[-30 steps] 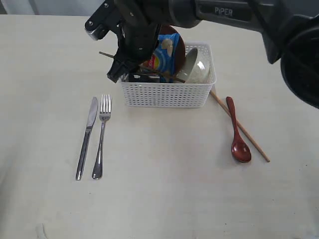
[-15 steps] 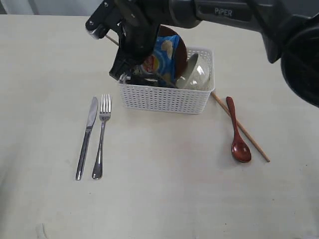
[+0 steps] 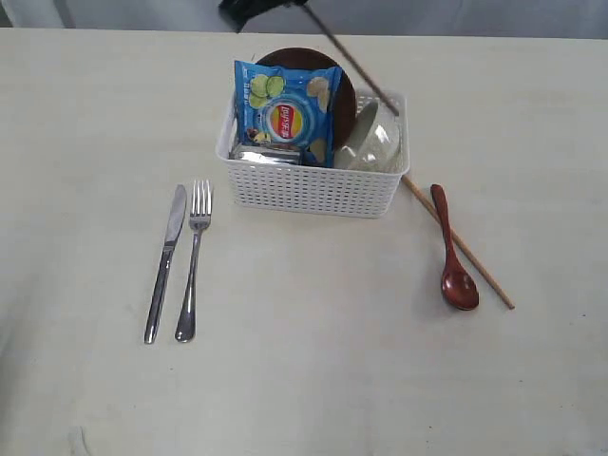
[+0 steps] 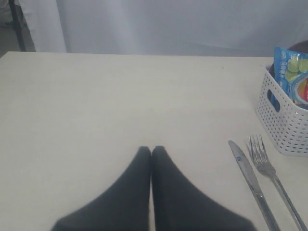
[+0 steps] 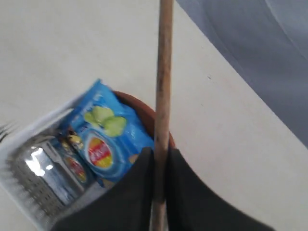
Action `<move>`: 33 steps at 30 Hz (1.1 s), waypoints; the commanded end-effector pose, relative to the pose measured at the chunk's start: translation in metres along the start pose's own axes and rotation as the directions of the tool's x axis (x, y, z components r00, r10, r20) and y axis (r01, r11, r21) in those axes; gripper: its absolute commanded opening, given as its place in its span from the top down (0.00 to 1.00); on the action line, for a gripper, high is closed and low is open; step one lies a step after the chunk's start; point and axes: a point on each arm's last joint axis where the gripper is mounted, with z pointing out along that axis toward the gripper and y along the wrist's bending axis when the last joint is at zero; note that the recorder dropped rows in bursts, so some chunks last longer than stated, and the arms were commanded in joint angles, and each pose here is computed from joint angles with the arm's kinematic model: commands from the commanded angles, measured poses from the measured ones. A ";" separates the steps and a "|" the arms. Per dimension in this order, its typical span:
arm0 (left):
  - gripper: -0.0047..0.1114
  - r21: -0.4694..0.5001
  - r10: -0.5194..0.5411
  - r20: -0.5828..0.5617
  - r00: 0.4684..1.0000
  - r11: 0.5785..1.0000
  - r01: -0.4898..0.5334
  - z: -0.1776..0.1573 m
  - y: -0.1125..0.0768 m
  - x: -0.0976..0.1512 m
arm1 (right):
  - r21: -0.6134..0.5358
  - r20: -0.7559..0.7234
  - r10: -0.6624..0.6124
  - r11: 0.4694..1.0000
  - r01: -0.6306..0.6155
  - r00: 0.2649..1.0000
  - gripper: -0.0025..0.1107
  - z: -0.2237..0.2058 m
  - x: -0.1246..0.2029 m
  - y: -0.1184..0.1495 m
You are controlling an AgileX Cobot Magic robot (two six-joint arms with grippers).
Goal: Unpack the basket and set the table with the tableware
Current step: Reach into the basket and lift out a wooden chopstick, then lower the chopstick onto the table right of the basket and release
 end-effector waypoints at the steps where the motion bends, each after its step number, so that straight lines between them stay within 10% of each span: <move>1: 0.96 -0.003 0.003 0.009 1.000 1.000 -0.003 0.000 0.000 0.000 | 0.101 -0.115 0.238 0.969 -0.227 0.965 0.98 -0.022 0.027 -0.055; 17: 0.96 -0.003 0.003 0.009 1.000 1.000 -0.003 0.000 0.000 0.000 | 0.124 -0.565 0.523 0.818 -0.562 0.637 0.98 0.082 0.226 -0.096; 27: 0.96 -0.003 0.003 0.009 1.000 1.000 -0.003 0.000 0.000 0.000 | 0.072 -0.630 0.528 0.770 -0.634 0.570 0.97 0.127 0.248 -0.067; 33: 0.96 -0.003 0.003 0.009 1.000 1.000 -0.003 0.000 0.000 0.000 | 0.062 -0.628 0.517 0.778 -0.625 0.582 0.63 0.128 0.245 -0.063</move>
